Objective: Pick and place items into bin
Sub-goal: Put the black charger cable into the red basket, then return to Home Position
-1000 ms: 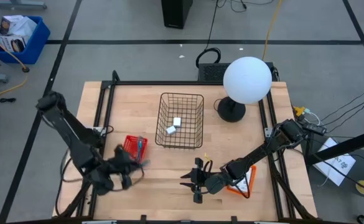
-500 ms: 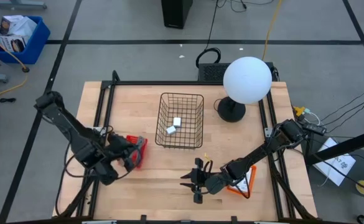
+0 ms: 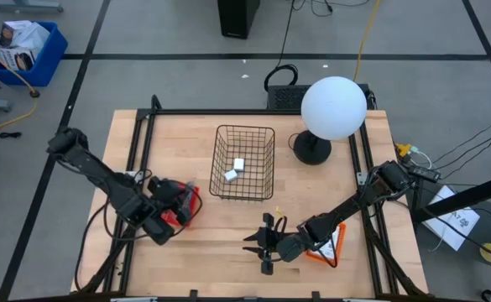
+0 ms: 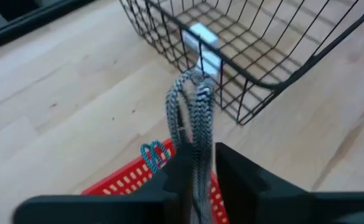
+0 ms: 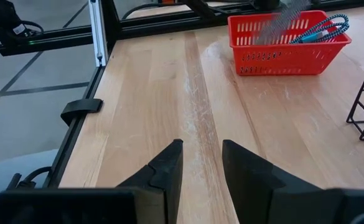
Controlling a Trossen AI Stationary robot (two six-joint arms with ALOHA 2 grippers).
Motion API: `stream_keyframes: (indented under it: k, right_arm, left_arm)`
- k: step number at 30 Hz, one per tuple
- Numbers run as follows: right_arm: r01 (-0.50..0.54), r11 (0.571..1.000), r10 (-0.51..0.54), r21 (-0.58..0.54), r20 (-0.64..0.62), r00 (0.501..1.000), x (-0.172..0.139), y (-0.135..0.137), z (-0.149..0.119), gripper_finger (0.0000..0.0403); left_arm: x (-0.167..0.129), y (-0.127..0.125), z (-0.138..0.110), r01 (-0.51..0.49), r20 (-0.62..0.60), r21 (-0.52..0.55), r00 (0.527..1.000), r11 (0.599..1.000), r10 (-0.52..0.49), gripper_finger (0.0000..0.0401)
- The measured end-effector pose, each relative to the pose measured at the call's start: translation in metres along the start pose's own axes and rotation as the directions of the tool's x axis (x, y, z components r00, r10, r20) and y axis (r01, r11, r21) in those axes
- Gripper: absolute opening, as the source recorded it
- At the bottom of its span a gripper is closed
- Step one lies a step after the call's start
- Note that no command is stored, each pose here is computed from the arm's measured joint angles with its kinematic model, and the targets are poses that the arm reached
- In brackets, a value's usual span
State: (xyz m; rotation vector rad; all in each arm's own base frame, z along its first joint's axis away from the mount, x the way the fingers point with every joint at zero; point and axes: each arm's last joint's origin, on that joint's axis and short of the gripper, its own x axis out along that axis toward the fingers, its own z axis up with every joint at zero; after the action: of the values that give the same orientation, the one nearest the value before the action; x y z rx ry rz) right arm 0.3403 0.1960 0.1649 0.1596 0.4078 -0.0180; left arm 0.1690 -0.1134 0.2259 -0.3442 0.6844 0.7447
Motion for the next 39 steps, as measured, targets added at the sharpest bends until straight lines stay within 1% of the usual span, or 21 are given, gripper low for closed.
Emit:
stream_keyframes:
  k: [5,8,10,13,15,17,20,21,22,24,26,27,29,31,33,34,35,36,37,39]
  right_arm:
    - [0.000,1.000,0.000,0.000,0.000,1.000,0.000,0.000,0.000,0.0105]
    - [-0.001,1.000,0.001,-0.006,0.004,1.000,0.000,0.000,0.000,0.0105]
    - [-0.004,1.000,0.004,-0.012,0.010,1.000,0.000,0.001,0.001,0.0105]
    - [-0.003,0.998,0.004,-0.061,0.015,1.000,-0.001,0.000,0.003,0.0105]
    - [-0.001,0.996,0.001,-0.086,0.006,1.000,-0.004,0.000,0.006,0.0105]
    - [0.003,0.996,-0.005,-0.091,-0.015,1.000,-0.010,-0.001,0.010,0.0105]
    - [-0.006,0.991,0.000,-0.132,-0.046,0.999,-0.030,0.001,0.022,0.0105]
    - [-0.023,0.988,0.015,-0.153,-0.057,0.998,-0.038,0.002,0.026,0.0105]
    - [-0.042,0.985,0.031,-0.169,-0.068,0.997,-0.047,0.004,0.031,0.0105]
    - [-0.027,0.989,0.017,-0.143,-0.066,0.998,-0.063,0.004,0.040,0.0105]
    - [-0.017,0.990,0.012,-0.140,-0.038,0.999,-0.076,0.003,0.050,0.0105]
    - [-0.025,0.989,0.023,-0.146,-0.014,1.000,-0.082,0.003,0.055,0.0105]
    - [-0.040,0.988,0.045,-0.147,0.031,0.999,-0.093,-0.001,0.060,0.0105]
    - [-0.054,0.990,0.062,-0.131,0.060,0.996,-0.103,-0.008,0.056,0.0105]
    - [-0.059,0.992,0.067,-0.109,0.073,0.995,-0.111,-0.019,0.046,0.0105]
    - [-0.062,0.993,0.070,-0.096,0.084,0.994,-0.115,-0.025,0.041,0.0105]
    - [-0.066,0.994,0.074,-0.086,0.095,0.993,-0.120,-0.031,0.035,0.0105]
    - [-0.070,0.994,0.079,-0.078,0.113,0.990,-0.125,-0.037,0.031,0.0105]
    - [-0.081,0.994,0.091,-0.073,0.139,0.986,-0.130,-0.041,0.027,0.0105]
    - [-0.111,0.991,0.124,-0.076,0.188,0.974,-0.142,-0.049,0.019,0.0105]
  left_arm:
    - [0.003,-0.002,-0.003,-0.009,-0.033,0.017,0.999,1.000,0.009,0.0138]
    - [0.002,-0.002,-0.003,-0.005,-0.033,0.034,0.999,0.999,0.006,0.0178]
    - [0.000,-0.002,-0.004,0.003,-0.026,0.060,1.000,0.998,-0.001,0.0199]
    - [-0.004,-0.004,-0.006,0.033,-0.008,0.100,0.999,0.994,-0.032,0.0222]
    - [-0.009,-0.006,-0.010,0.067,0.025,0.085,0.997,0.994,-0.070,0.0233]
    - [-0.016,-0.009,-0.013,0.105,0.095,0.076,0.989,0.992,-0.112,0.0240]
    - [-0.026,-0.010,-0.020,0.137,0.171,0.130,0.972,0.982,-0.158,0.0248]
    - [-0.030,-0.009,-0.022,0.148,0.194,0.152,0.965,0.977,-0.176,0.0249]
    - [-0.034,-0.009,-0.024,0.162,0.223,0.169,0.955,0.972,-0.197,0.0251]
    - [-0.044,-0.007,-0.026,0.183,0.301,0.205,0.923,0.961,-0.240,0.0253]
    - [-0.049,-0.009,-0.024,0.182,0.392,0.227,0.882,0.957,-0.260,0.0252]
    - [-0.050,-0.010,-0.022,0.177,0.417,0.233,0.870,0.956,-0.263,0.0251]
    - [-0.048,-0.015,-0.016,0.166,0.425,0.247,0.867,0.955,-0.261,0.0251]
    - [-0.044,-0.025,-0.010,0.177,0.376,0.282,0.884,0.943,-0.279,0.0253]
    - [-0.039,-0.036,-0.007,0.227,0.311,0.369,0.884,0.901,-0.350,0.0255]
    - [-0.037,-0.042,-0.006,0.270,0.283,0.410,0.870,0.871,-0.403,0.0255]
    - [-0.035,-0.049,-0.005,0.330,0.248,0.456,0.845,0.826,-0.474,0.0254]
    - [-0.034,-0.054,-0.003,0.391,0.214,0.507,0.806,0.768,-0.552,0.0254]
    - [-0.032,-0.057,-0.002,0.452,0.185,0.544,0.758,0.707,-0.626,0.0253]
    - [-0.030,-0.061,0.002,0.555,0.141,0.607,0.629,0.568,-0.765,0.0253]
